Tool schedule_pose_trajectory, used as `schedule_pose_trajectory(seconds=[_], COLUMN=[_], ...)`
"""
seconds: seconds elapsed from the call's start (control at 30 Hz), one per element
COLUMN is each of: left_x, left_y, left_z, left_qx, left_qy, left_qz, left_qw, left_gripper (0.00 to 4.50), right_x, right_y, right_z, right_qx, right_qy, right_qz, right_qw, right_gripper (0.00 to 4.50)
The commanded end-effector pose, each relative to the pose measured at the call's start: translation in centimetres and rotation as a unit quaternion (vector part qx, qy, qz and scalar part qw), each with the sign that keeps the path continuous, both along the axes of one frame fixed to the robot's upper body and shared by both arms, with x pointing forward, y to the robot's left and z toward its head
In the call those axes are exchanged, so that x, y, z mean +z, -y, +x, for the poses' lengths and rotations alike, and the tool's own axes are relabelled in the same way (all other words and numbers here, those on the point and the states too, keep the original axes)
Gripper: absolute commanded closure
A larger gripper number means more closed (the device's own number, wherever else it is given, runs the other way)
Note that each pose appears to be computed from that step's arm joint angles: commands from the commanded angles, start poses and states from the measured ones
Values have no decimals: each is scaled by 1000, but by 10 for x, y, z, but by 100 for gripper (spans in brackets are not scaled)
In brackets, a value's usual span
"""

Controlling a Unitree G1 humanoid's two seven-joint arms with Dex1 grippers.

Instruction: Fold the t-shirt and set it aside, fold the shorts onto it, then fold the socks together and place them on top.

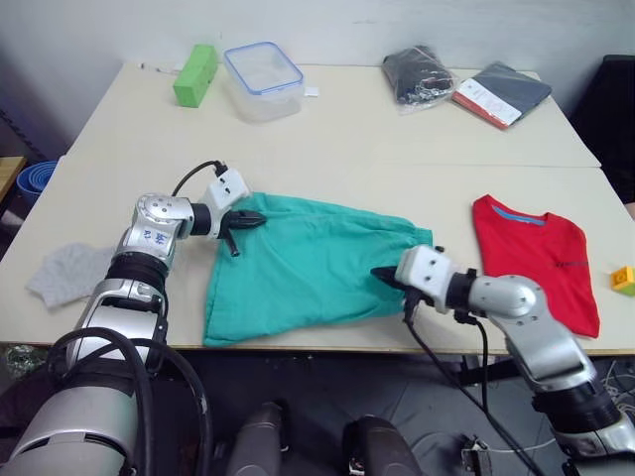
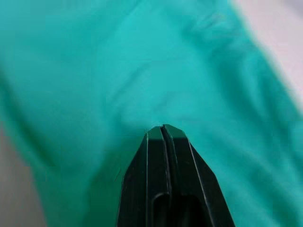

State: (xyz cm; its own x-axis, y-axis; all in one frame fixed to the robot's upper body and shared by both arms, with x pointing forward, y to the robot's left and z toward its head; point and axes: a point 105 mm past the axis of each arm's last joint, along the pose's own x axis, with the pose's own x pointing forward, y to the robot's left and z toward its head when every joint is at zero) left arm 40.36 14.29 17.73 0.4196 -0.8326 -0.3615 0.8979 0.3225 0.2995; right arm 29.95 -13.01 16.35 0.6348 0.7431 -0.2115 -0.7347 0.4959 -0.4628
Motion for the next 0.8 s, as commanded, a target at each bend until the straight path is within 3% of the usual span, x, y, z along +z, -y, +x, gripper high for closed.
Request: schedule_pose_trajectory(seconds=[0.03,0.17,0.27,0.33,0.5,0.7,0.8], left_x=[16,-11,-31,-45,-57,-54,-53], left_y=[26,50,58,61,63,61,58], left_z=[-43,-68,-64,-59,-52,-49,-47], left_qx=[-138,-191,-168,-155,-145,-141,-136], left_qy=[-23,-40,-44,-42,-28,-22,-21], left_qz=[-12,22,36,50,71,69,71], left_qw=[990,981,984,986,987,987,988], left_gripper=[450,450,450,450,450,450,450], right_x=[21,9,-3,-15,-45,-57,-65], right_y=[19,33,37,39,36,27,22], right_z=[-23,-61,-79,-88,-89,-65,-51], right_qx=[-46,-101,-148,-181,-249,-267,-272], right_qy=[-33,-121,-172,-215,-315,-364,-394], right_qz=[72,137,181,213,319,396,421], right_qw=[996,978,957,936,858,800,771], right_gripper=[448,448,432,392,212,8,4])
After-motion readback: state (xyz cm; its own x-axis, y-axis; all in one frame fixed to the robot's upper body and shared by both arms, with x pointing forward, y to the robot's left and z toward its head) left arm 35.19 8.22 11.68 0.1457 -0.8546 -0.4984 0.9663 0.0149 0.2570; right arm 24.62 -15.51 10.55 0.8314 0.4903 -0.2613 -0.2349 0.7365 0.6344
